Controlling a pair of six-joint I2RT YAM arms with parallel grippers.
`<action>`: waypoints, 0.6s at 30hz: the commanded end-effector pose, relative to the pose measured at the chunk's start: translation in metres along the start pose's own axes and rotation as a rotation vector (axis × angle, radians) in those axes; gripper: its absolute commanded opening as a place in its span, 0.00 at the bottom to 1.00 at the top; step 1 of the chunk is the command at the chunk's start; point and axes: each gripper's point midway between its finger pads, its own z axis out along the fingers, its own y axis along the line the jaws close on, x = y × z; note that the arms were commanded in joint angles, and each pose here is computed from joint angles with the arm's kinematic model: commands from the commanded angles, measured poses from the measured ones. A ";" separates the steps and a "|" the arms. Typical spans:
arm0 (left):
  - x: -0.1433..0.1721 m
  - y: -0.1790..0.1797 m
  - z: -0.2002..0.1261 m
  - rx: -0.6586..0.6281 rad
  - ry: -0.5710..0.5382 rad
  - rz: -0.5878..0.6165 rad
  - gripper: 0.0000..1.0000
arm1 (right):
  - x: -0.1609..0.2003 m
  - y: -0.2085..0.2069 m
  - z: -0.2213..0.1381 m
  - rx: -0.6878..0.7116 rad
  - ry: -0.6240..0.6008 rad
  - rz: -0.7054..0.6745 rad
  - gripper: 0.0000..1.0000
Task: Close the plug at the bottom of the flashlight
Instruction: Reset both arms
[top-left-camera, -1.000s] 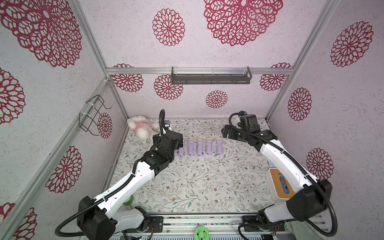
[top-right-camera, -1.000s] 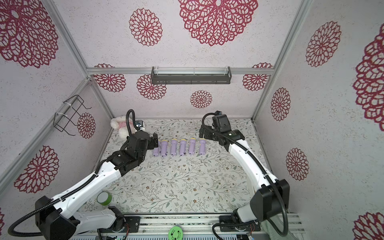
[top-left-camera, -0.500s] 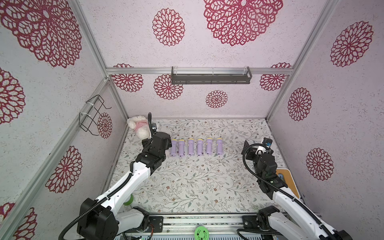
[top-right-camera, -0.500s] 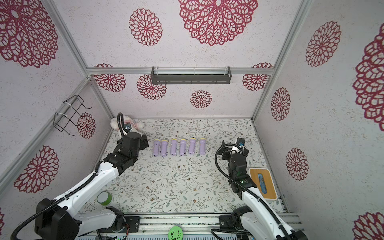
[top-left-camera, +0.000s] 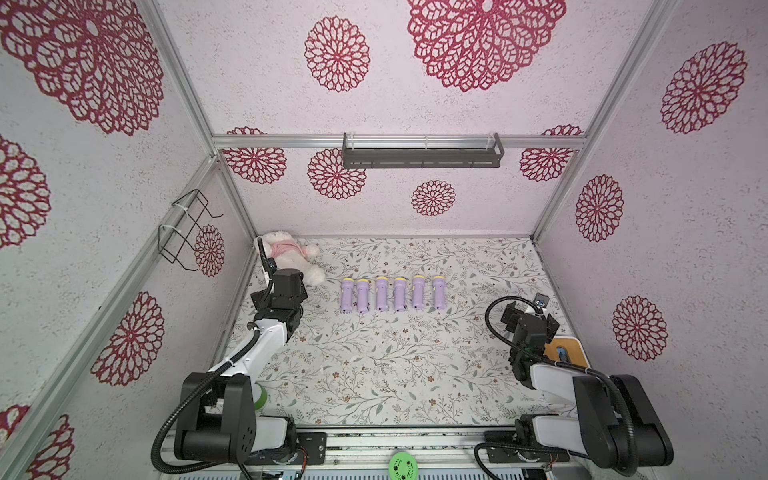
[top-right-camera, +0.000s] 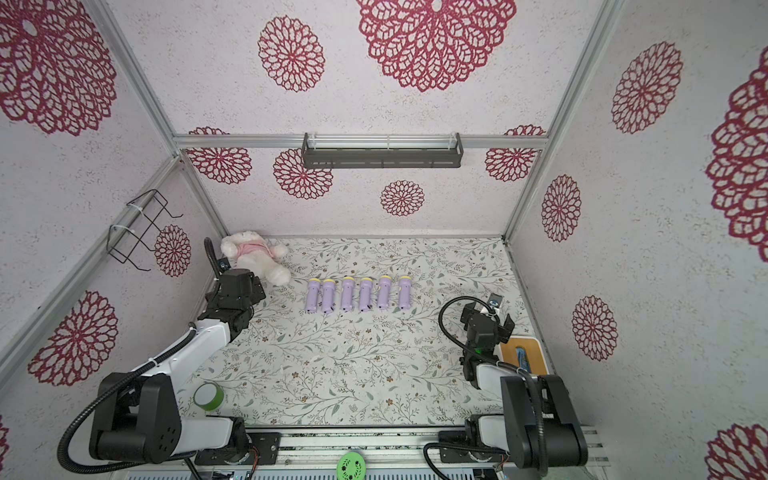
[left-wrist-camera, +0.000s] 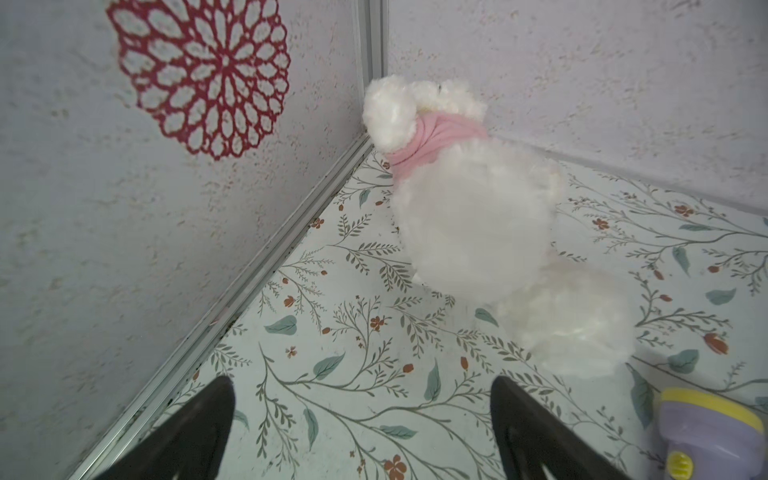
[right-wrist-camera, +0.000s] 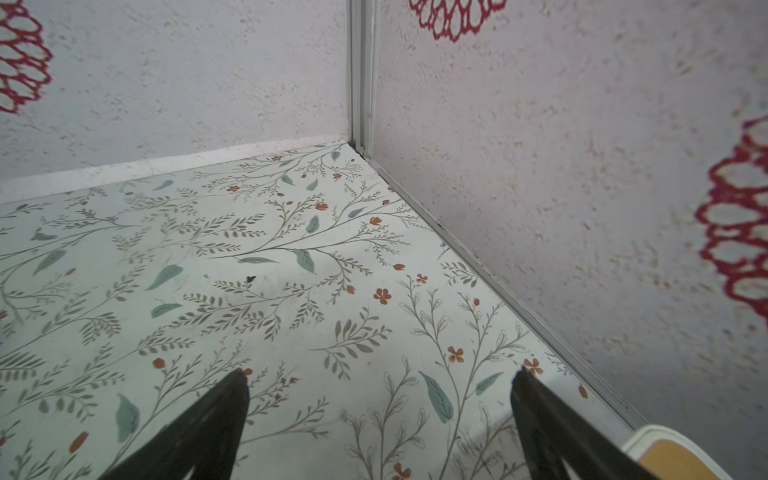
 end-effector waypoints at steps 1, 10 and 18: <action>-0.015 0.001 0.006 0.007 -0.097 -0.001 0.97 | -0.016 0.001 0.002 -0.050 -0.100 0.097 0.99; 0.001 0.013 0.031 0.023 -0.106 -0.013 0.97 | 0.002 0.037 0.005 -0.241 -0.090 0.004 0.99; 0.010 -0.006 0.032 0.183 -0.209 0.032 0.97 | 0.001 0.044 0.013 -0.233 -0.064 -0.026 0.99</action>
